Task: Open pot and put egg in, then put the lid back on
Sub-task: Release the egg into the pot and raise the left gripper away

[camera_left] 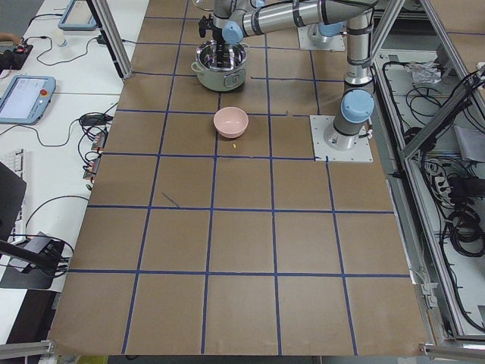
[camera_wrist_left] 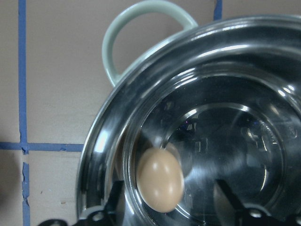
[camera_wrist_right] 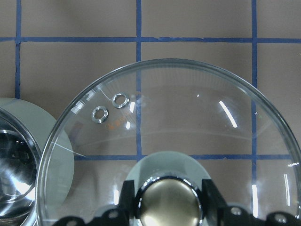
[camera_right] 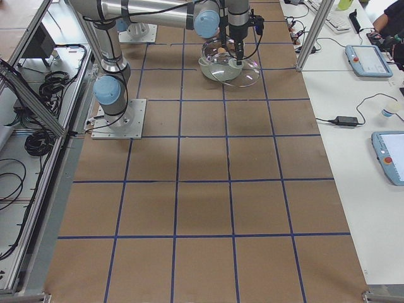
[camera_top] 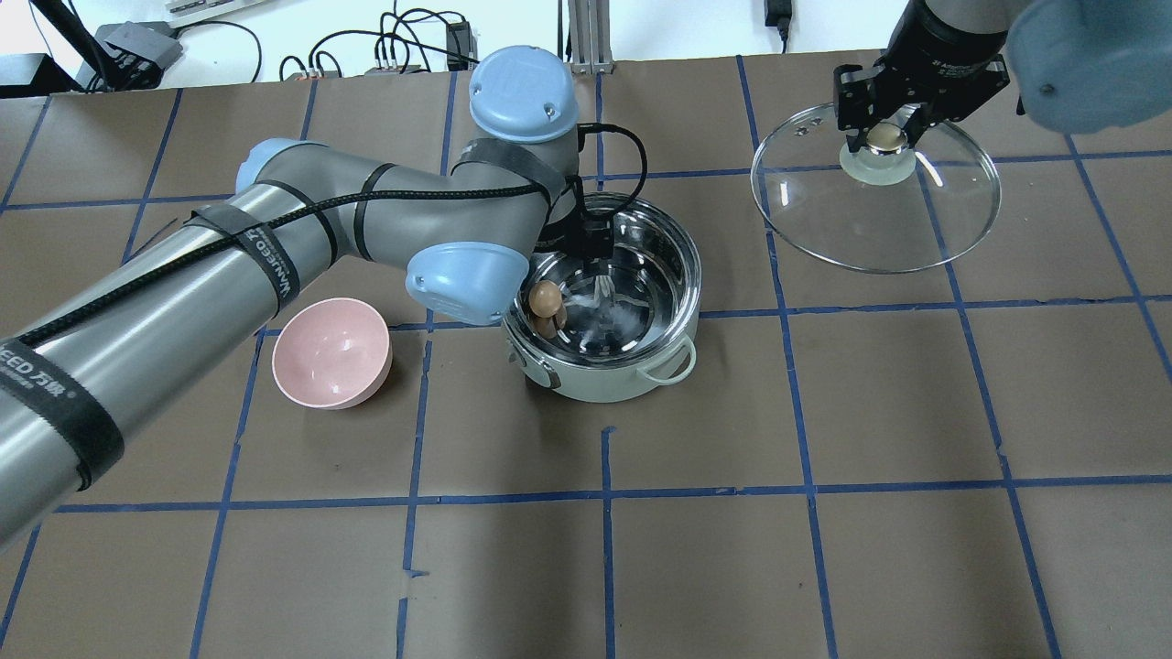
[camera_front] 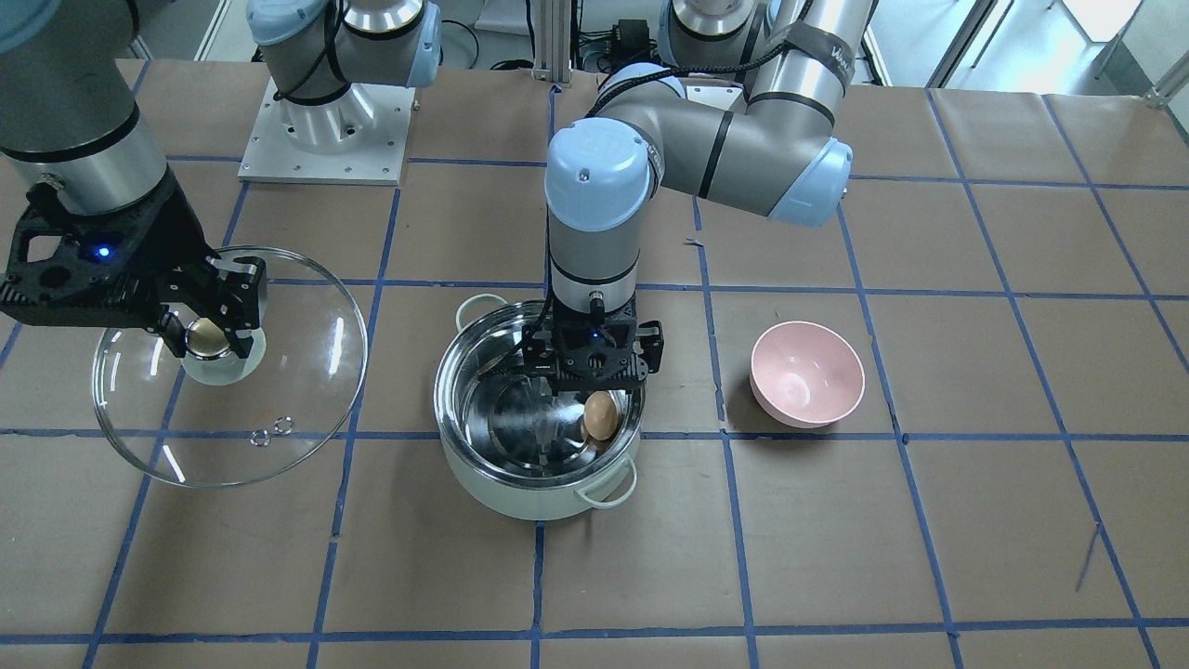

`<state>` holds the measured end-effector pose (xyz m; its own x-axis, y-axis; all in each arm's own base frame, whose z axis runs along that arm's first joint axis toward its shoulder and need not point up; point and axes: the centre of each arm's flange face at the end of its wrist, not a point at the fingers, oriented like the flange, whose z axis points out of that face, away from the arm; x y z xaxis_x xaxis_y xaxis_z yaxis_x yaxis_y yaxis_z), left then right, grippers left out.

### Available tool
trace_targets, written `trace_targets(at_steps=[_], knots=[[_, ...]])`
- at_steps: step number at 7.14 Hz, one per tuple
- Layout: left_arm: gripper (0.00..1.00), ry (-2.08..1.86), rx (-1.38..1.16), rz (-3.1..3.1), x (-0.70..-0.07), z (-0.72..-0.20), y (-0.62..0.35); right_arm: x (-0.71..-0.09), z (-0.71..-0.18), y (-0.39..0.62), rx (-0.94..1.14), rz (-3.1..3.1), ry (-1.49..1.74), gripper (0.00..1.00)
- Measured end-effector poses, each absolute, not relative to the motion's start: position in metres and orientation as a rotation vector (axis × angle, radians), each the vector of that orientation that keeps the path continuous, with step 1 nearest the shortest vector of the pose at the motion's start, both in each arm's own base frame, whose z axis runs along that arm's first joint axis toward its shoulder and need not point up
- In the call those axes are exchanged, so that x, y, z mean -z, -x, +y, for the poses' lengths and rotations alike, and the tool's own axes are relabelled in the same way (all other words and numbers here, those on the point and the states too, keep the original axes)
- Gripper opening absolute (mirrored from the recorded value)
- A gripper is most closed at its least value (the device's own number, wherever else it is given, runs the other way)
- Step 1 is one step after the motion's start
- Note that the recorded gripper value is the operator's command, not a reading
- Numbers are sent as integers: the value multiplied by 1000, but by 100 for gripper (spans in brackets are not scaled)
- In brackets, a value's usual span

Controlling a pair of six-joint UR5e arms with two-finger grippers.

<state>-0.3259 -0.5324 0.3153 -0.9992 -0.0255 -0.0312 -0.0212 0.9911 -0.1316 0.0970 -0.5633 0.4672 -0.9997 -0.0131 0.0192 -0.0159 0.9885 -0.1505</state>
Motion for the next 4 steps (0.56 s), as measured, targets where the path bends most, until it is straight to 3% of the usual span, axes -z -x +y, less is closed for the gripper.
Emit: trace_targets(at_steps=[4], knots=[[99, 122, 119, 3152, -427, -520, 242, -476, -553, -135, -263, -3134, 0, 33]])
